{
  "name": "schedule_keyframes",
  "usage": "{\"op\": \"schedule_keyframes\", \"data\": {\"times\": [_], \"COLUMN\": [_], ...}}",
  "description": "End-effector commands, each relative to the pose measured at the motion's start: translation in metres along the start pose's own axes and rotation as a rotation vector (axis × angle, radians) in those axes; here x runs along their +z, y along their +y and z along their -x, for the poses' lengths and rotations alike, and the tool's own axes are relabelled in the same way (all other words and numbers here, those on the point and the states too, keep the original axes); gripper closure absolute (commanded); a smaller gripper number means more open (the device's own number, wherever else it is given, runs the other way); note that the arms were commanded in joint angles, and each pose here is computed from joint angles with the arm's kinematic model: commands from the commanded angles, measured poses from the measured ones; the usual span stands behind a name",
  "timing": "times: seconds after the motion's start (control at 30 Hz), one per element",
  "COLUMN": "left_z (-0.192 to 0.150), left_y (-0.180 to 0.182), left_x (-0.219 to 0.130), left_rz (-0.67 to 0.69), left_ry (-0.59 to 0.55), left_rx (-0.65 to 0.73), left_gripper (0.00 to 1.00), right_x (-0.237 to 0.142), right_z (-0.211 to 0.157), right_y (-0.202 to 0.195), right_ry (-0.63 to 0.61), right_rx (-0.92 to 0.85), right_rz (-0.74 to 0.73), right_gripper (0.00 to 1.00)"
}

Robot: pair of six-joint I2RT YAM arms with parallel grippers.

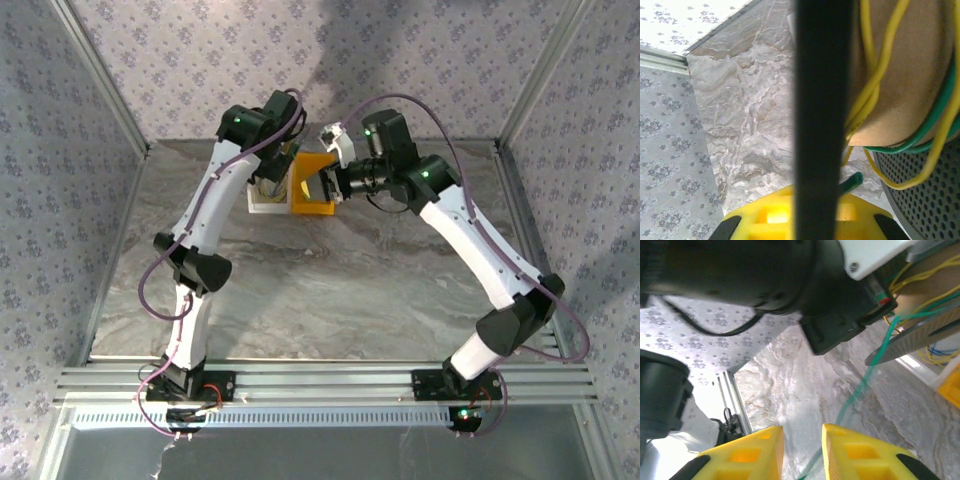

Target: Wrap the cables

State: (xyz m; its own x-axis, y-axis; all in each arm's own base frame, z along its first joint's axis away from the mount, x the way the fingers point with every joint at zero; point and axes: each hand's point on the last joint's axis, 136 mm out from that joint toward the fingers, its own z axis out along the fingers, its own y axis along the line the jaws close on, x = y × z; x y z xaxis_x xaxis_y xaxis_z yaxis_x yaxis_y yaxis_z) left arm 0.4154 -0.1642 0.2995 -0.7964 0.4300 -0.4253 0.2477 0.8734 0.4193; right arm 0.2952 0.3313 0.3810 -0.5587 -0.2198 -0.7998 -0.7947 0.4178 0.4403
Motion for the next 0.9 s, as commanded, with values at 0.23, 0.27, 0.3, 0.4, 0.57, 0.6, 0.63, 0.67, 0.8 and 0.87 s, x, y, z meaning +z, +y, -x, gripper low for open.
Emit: {"op": "schedule_keyframes", "data": {"times": [0.23,0.27,0.3,0.4,0.57,0.6,0.63,0.67,0.8,0.87], "left_z": [0.021,0.022,0.023,0.03,0.042,0.046,0.05,0.053,0.066,0.068], "left_y": [0.029,0.029,0.03,0.032,0.029,0.027,0.025,0.023,0.019,0.016], "left_x": [-0.014,-0.015,-0.016,-0.023,-0.052,-0.06,-0.073,-0.084,-0.129,-0.149], "left_rz": [0.1,0.11,0.126,0.197,0.152,0.136,0.113,0.094,0.043,-0.004], "left_ry": [-0.11,-0.115,-0.122,-0.159,-0.272,-0.302,-0.344,-0.382,-0.528,-0.586], "left_rx": [-0.111,-0.103,-0.093,-0.047,-0.05,-0.048,-0.048,-0.044,-0.032,-0.028], "left_gripper": [1.0,1.0,1.0,1.0,1.0,1.0,1.0,1.0,1.0,1.0], "right_x": [-0.003,-0.003,-0.005,-0.021,-0.069,-0.077,-0.084,-0.09,-0.106,-0.11], "right_z": [-0.009,-0.009,-0.01,-0.005,0.002,0.0,-0.003,-0.007,-0.026,-0.029], "right_y": [0.021,0.018,0.015,-0.001,-0.044,-0.056,-0.068,-0.081,-0.126,-0.146], "right_ry": [0.003,0.001,0.001,-0.026,-0.105,-0.113,-0.121,-0.13,-0.148,-0.173], "right_rx": [0.005,0.007,0.009,0.021,0.076,0.094,0.117,0.141,0.251,0.28], "right_rz": [0.083,0.075,0.067,0.021,-0.096,-0.123,-0.149,-0.171,-0.235,-0.259], "right_gripper": [0.71,0.67,0.63,0.54,0.29,0.22,0.16,0.07,0.0,0.0]}}
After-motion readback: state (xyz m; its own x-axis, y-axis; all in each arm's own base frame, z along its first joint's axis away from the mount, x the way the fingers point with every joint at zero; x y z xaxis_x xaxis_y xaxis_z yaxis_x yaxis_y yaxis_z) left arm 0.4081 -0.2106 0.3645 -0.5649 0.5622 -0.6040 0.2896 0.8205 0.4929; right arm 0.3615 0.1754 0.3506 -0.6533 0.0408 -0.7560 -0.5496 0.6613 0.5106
